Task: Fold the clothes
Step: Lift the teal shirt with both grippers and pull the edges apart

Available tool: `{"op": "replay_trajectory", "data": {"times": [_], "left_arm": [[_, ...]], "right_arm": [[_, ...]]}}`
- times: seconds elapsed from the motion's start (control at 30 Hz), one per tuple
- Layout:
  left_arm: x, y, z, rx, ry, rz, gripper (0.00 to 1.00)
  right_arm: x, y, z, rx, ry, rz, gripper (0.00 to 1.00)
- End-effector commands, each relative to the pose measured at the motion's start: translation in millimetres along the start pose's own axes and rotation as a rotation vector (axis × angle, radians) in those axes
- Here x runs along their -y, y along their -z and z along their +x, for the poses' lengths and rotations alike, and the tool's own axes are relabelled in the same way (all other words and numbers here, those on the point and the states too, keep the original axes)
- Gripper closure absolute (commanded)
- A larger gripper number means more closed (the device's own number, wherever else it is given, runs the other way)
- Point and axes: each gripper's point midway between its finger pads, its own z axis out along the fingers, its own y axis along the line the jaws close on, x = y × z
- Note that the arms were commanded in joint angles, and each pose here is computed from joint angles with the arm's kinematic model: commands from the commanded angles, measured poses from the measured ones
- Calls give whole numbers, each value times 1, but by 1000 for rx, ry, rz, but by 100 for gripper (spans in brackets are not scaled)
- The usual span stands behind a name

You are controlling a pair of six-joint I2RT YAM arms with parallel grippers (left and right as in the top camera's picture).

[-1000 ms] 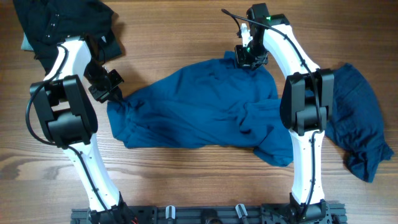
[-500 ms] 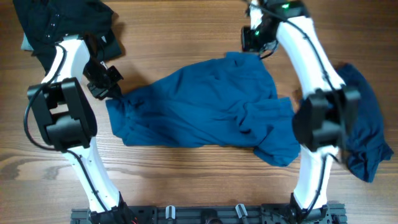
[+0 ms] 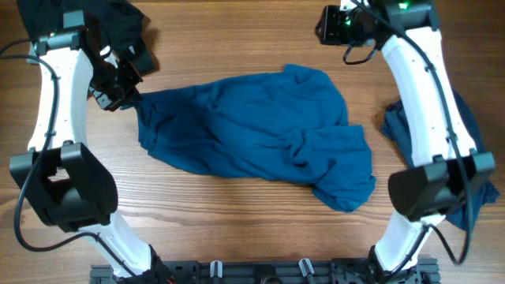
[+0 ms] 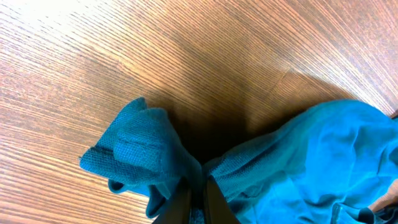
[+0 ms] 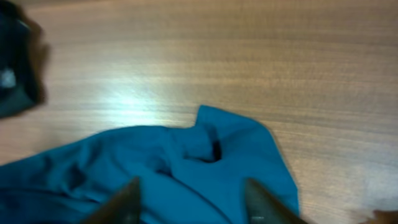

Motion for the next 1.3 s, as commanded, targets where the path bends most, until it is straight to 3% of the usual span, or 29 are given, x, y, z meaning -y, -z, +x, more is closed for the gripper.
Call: {"op": "replay_trajectory", "data": {"times": [0.0, 0.33, 0.83, 1.07, 1.2, 1.27], "left_arm": [[-1, -3, 0, -6, -4, -2, 96], [-9, -4, -7, 26, -6, -51, 96], [-8, -5, -7, 21, -4, -51, 96], [-10, -8, -4, 12, -2, -55, 96], [-11, -11, -4, 9, -2, -57, 96], [-11, -12, -3, 8, -2, -58, 96]], "right_arm": [[17, -62, 24, -131, -24, 44, 30], [50, -172, 72, -313, 26, 74, 28], [23, -198, 91, -355, 340, -68, 23], [-6, -211, 106, -373, 443, -67, 14], [-9, -214, 107, -371, 429, -62, 15], [-6, -215, 106, -366, 420, -46, 22]]}}
